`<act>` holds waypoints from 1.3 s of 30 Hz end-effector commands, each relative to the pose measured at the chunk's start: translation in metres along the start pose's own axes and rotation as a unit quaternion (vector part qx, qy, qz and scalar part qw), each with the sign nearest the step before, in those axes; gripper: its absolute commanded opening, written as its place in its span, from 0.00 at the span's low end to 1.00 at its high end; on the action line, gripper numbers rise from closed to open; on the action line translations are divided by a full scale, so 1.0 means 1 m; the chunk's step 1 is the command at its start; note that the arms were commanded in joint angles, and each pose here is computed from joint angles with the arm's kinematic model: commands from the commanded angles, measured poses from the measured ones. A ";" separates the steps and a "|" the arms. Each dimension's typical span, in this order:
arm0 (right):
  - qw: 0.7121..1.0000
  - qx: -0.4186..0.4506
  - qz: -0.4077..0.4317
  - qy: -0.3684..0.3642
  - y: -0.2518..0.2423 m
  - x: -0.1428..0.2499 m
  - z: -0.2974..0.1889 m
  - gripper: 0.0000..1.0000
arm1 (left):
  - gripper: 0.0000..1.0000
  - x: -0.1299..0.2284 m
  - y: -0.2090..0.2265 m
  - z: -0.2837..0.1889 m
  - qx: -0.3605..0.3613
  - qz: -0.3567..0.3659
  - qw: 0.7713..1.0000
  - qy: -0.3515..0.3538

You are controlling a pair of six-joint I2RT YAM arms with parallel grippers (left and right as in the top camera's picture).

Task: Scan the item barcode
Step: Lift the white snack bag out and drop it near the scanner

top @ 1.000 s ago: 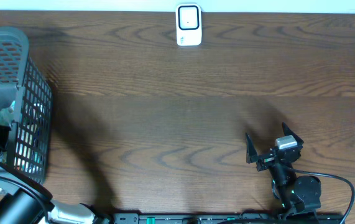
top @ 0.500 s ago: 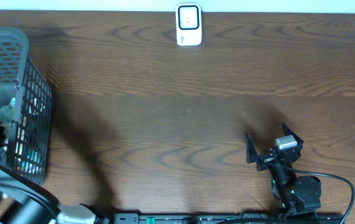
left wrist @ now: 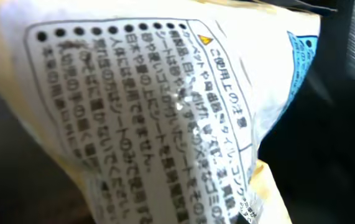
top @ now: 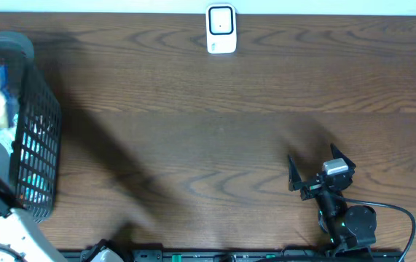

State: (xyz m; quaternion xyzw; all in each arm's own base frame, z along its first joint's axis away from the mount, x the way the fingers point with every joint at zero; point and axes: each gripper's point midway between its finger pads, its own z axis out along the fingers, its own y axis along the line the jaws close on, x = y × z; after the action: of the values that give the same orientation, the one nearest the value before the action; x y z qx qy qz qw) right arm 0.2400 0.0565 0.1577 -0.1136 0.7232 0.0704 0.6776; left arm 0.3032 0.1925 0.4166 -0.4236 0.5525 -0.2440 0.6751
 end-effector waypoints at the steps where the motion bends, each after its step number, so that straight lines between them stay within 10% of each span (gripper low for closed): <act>1: 1.000 -0.001 0.004 0.001 0.001 0.001 0.000 0.99 | 0.07 0.073 -0.075 0.003 0.136 0.017 0.982 0.133; 7: 1.000 -0.001 0.004 0.001 0.001 0.001 0.000 0.99 | 0.07 0.261 -0.140 -0.017 0.283 0.150 0.885 0.338; 14: 1.000 -0.001 0.004 0.001 0.001 0.001 0.000 0.99 | 0.07 0.430 -0.067 -0.015 0.141 0.261 0.846 0.444; 22: 1.000 -0.001 0.004 0.001 0.001 0.001 0.000 0.99 | 0.09 0.519 -0.008 -0.032 0.079 0.313 0.801 0.504; 23: 1.000 -0.001 0.004 0.001 0.001 0.001 0.000 0.99 | 0.23 0.529 -0.001 -0.037 0.075 0.317 0.793 0.514; 25: 1.000 -0.001 0.004 0.001 0.001 0.001 0.000 0.99 | 0.46 0.540 0.006 -0.042 0.071 0.322 0.785 0.525; 31: 1.000 -0.001 0.004 0.001 0.001 0.001 0.000 0.99 | 0.63 0.519 -0.025 -0.032 0.104 0.307 0.808 0.492; 39: 1.000 -0.001 0.004 0.001 0.001 0.001 0.000 0.99 | 0.70 0.323 -0.085 0.014 0.117 0.318 0.897 0.284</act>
State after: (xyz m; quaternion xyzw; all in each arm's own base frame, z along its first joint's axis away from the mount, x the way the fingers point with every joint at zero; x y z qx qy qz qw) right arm 0.2400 0.0565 0.1578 -0.1137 0.7231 0.0705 0.6777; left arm 0.4210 -0.1825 0.2404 -0.0113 0.8399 -0.2536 0.4797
